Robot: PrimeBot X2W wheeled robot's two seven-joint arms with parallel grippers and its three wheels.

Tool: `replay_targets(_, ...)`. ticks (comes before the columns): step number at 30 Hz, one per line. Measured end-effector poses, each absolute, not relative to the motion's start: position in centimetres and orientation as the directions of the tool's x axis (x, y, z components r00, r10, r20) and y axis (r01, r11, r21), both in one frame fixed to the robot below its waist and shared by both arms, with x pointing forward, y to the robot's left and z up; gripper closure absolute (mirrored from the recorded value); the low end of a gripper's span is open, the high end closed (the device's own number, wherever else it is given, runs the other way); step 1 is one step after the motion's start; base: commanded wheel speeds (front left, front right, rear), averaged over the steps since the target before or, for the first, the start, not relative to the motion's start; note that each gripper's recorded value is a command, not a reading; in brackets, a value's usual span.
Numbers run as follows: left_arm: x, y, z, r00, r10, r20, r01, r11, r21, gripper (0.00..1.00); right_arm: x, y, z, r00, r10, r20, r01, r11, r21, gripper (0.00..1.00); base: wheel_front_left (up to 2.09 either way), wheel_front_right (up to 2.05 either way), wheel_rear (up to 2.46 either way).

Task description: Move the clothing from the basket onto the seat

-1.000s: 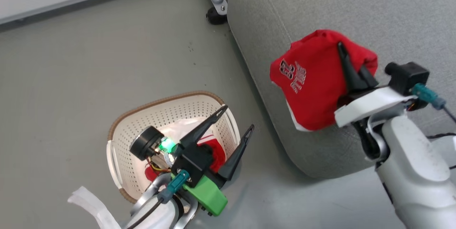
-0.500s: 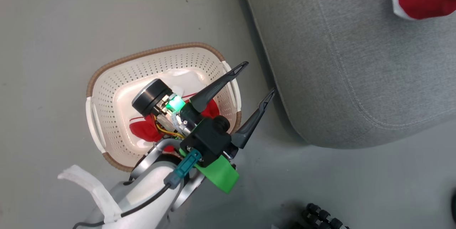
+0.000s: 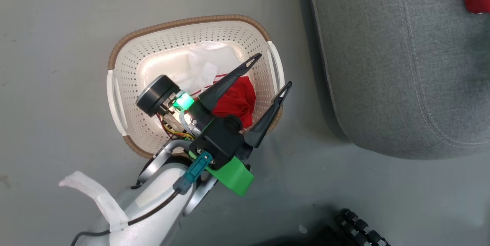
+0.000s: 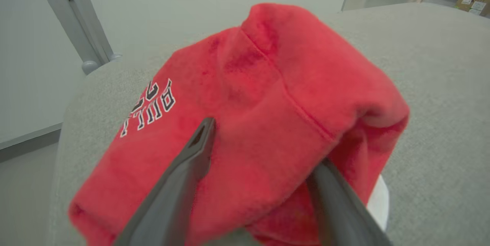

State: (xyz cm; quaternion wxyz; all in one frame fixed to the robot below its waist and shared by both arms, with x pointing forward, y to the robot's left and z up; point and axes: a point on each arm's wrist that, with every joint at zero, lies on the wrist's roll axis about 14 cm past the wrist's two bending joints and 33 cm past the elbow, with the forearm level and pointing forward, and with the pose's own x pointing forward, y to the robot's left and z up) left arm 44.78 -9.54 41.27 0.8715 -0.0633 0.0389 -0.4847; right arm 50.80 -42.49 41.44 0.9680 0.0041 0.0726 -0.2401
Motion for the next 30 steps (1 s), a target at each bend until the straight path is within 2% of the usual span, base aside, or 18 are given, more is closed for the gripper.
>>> replay_targets(7, 44.9, -9.4, 42.3, 0.545, -0.838, 0.009, 0.831, 0.539, -0.135, 0.0, 46.5, -41.4, 40.7, 0.858, -0.491, -0.154, 0.497, 0.868, 0.004, 0.0, 0.0, 0.0, 0.0)
replay_targets(13, 44.5, -8.7, 43.2, 0.584, -0.812, 0.017, 0.804, 0.576, -0.148, 0.0, 43.9, -39.1, 41.9, 0.877, -0.464, -0.128, 0.469, 0.883, 0.006, 0.0, 0.0, 0.0, 0.0)
replay_targets(24, 44.8, -5.1, 46.3, 0.735, -0.675, 0.061, 0.675, 0.723, -0.144, 0.0, 42.9, -29.4, 46.2, 0.97, -0.243, -0.015, 0.243, 0.968, 0.06, 0.0, 0.0, 0.0, 0.0)
replay_targets(30, 45.8, -1.0, 47.9, 0.838, -0.539, 0.083, 0.545, 0.829, -0.125, 0.0, 43.1, -24.6, 48.4, 0.992, -0.113, 0.049, 0.108, 0.99, 0.09, 0.0, 0.0, 0.0, 0.0)
